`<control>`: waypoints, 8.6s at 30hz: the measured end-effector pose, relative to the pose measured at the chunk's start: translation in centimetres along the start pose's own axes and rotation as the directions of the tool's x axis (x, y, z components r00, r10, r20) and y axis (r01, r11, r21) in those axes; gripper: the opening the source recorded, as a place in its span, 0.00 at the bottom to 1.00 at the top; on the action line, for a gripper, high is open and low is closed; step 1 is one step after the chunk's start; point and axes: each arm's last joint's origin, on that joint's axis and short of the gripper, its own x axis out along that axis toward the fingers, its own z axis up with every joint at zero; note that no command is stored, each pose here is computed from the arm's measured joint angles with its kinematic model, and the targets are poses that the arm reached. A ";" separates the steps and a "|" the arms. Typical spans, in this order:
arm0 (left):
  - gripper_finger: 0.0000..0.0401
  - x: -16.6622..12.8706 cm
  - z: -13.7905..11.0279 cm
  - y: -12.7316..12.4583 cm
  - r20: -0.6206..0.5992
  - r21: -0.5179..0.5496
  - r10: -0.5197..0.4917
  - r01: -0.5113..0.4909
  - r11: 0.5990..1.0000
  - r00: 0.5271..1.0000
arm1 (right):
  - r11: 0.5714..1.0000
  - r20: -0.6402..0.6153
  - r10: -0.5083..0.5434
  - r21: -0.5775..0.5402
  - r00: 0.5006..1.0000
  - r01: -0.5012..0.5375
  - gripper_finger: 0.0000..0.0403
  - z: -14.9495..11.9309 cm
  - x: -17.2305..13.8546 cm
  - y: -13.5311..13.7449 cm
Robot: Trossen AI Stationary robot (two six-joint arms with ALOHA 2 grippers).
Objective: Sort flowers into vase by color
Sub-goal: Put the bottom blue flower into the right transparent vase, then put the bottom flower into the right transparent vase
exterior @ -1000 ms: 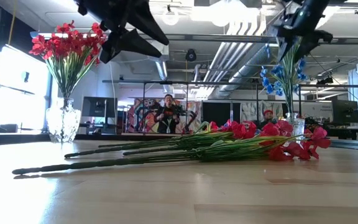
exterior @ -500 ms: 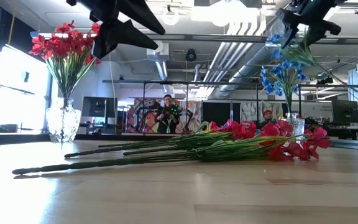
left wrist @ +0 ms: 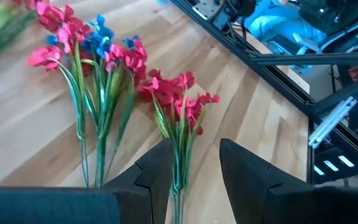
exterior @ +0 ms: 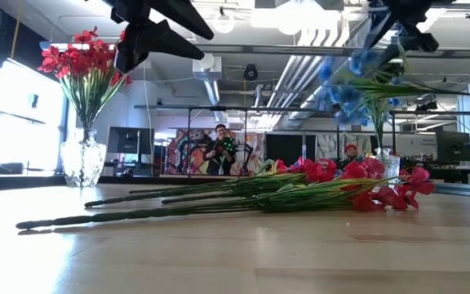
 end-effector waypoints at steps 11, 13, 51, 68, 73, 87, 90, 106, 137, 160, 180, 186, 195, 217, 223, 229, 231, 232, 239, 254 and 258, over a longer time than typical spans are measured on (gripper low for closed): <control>0.30 0.7 1.3 1.0 0.061 0.006 0.058 -0.059 0.998 0.996 | 0.976 0.055 0.176 -0.138 0.983 -0.167 0.68 1.4 1.9 3.0; 0.30 0.8 1.4 1.2 0.064 0.006 0.068 -0.069 0.998 0.996 | 0.969 0.020 0.227 -0.100 0.974 -0.224 0.72 1.4 2.0 3.3; 0.30 3.2 7.0 7.1 -0.007 0.118 0.031 -0.030 0.993 0.999 | 0.900 -0.313 -0.320 0.196 0.894 0.390 0.59 -3.5 21.6 -4.5; 0.30 3.5 8.2 9.0 -0.105 0.163 -0.075 0.092 0.982 0.992 | 0.915 -0.318 -0.299 0.173 0.900 0.365 0.07 -5.7 22.6 -6.5; 0.30 3.5 8.2 9.0 -0.102 0.194 -0.076 0.095 0.976 0.992 | 0.945 -0.408 -0.191 0.170 0.893 0.280 0.02 -6.2 21.2 -6.0; 0.30 3.3 9.7 7.5 0.045 0.434 -0.175 0.139 0.890 0.984 | 0.973 -0.388 0.181 -0.060 0.904 -0.221 0.00 -5.0 12.1 0.1; 0.31 3.0 10.5 6.2 0.080 0.571 -0.151 0.079 0.817 0.985 | 0.958 -0.432 0.246 -0.029 0.868 -0.286 0.00 -4.8 11.3 1.8; 0.50 4.6 10.8 3.5 0.041 0.883 0.003 -0.038 0.467 0.999 | 0.863 -0.610 0.443 0.092 0.657 -0.497 0.00 -3.8 11.3 9.1; 0.01 5.6 10.0 4.6 -0.163 0.780 0.131 0.046 0.625 0.978 | 0.773 -0.278 0.567 -0.145 0.775 -0.617 0.26 -0.1 8.5 10.2; 0.00 5.9 16.4 5.5 0.162 0.332 -0.248 0.184 0.925 0.955 | 0.711 0.235 0.686 -0.422 0.689 -0.563 0.36 -0.6 -3.2 7.7; 0.00 5.1 15.8 2.2 0.141 0.456 -0.507 0.399 0.795 0.850 | 0.660 0.313 0.739 -0.512 0.597 -0.550 0.38 -1.2 1.9 12.6; 0.02 5.2 15.4 2.3 0.117 0.453 -0.485 0.388 0.802 0.867 | 0.697 0.278 0.700 -0.465 0.658 -0.546 0.06 -1.3 2.4 12.0; 0.20 6.0 13.2 3.9 -0.039 0.408 -0.225 0.221 0.886 0.974 | 0.944 0.308 0.273 -0.267 0.911 -0.193 0.02 -1.8 3.8 7.8; 0.24 6.0 12.7 4.4 -0.081 0.404 -0.157 0.176 0.897 0.984 | 0.758 0.501 -0.636 0.263 0.587 0.597 0.00 -1.7 8.6 -3.4; 0.24 6.0 12.2 4.9 -0.123 0.412 -0.091 0.134 0.901 0.988 | 0.729 0.482 -0.673 0.301 0.561 0.615 0.00 -1.4 9.0 -4.6; 0.24 6.0 12.0 5.2 -0.129 0.419 -0.051 0.101 0.903 0.990 | 0.795 0.506 -0.599 0.285 0.621 0.535 0.00 -0.6 8.6 -3.8; 0.24 6.0 12.0 5.2 -0.136 0.425 -0.045 0.099 0.900 0.990 | 0.788 0.514 -0.607 0.287 0.606 0.545 0.00 -0.5 8.4 -3.7; 0.24 6.0 11.9 5.2 -0.138 0.431 -0.044 0.100 0.897 0.990 | 0.777 0.519 -0.618 0.288 0.591 0.559 0.00 -0.5 8.4 -3.8; 0.24 6.1 12.2 5.6 -0.129 0.450 -0.032 0.088 0.888 0.991 | 0.724 0.484 -0.681 0.331 0.550 0.606 0.00 0.0 8.7 -5.3; 0.25 6.2 12.9 6.5 -0.079 0.421 0.041 -0.004 0.907 0.996 | 0.774 0.437 -0.632 0.318 0.640 0.547 0.20 -0.7 10.4 -6.6; 0.26 6.2 12.8 6.6 -0.081 0.410 0.042 -0.005 0.912 0.996 | 0.797 0.425 -0.604 0.307 0.674 0.521 0.34 -0.7 10.3 -6.5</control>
